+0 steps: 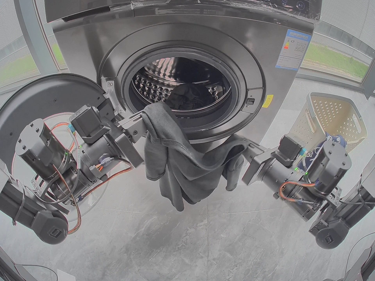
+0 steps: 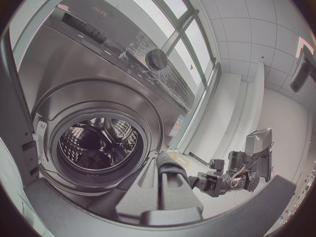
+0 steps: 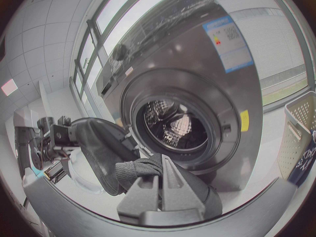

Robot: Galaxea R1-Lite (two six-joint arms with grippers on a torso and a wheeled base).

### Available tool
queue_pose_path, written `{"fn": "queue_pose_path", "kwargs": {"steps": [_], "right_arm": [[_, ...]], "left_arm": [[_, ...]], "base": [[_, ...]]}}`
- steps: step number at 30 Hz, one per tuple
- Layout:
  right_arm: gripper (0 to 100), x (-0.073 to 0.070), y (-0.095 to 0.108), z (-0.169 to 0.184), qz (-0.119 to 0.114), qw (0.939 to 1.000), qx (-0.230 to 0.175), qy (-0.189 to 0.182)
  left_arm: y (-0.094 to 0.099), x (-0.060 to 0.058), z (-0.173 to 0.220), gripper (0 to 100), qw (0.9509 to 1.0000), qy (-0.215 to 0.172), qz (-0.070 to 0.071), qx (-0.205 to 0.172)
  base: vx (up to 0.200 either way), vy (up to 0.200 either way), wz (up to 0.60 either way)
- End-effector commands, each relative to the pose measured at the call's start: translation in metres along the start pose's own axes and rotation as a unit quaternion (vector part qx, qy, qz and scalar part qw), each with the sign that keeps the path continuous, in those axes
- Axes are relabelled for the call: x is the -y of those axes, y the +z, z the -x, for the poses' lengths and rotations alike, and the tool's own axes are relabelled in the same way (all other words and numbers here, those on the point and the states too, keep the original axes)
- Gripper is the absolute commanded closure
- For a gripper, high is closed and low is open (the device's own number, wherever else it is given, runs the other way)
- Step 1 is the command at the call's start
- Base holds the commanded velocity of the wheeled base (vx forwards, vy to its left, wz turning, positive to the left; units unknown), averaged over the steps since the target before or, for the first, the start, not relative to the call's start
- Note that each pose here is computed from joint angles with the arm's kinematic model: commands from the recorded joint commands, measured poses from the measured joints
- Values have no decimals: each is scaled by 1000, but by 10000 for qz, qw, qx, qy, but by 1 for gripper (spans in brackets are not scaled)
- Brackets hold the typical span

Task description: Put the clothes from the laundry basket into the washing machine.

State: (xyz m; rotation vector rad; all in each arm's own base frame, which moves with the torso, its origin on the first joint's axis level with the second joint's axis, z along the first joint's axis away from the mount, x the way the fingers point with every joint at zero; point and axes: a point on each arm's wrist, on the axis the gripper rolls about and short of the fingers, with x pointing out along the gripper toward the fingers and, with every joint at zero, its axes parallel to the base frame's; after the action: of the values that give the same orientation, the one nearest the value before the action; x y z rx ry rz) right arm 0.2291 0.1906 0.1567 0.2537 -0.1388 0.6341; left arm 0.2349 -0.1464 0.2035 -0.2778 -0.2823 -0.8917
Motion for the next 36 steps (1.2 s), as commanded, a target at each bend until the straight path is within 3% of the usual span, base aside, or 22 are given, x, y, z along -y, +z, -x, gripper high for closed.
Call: {"fn": "queue_pose_path", "kwargs": {"steps": [1, 7, 12, 19, 25, 36], "right_arm": [[0, -9, -39, -7, 1, 9982, -582, 148], [0, -16, -86, -20, 84, 9932, -1138, 239], [0, -22, -112, -36, 96, 9917, -1242, 307], [0, -20, -131, -54, 121, 9924, -1185, 297], [0, -5, -153, -75, 223, 9937, -1093, 137], [0, 13, -167, -102, 259, 9966, -778, -33]], "left_arm": [[-4, 0, -3, 100, 10000, -4, 1, -31], [-4, 4, -3, 100, 10000, -45, 10, -41], [-4, 5, -3, 100, 10000, -55, 5, -26], [2, 12, 0, 100, 9998, -170, -13, 44], [5, 17, 1, 100, 9996, -260, 1, 84], [9, 20, 2, 100, 9994, -305, 10, 142]], "base": [[0, 0, 0], [0, 0, 0], [0, 0, 0], [0, 0, 0], [0, 0, 0], [0, 0, 0]]}}
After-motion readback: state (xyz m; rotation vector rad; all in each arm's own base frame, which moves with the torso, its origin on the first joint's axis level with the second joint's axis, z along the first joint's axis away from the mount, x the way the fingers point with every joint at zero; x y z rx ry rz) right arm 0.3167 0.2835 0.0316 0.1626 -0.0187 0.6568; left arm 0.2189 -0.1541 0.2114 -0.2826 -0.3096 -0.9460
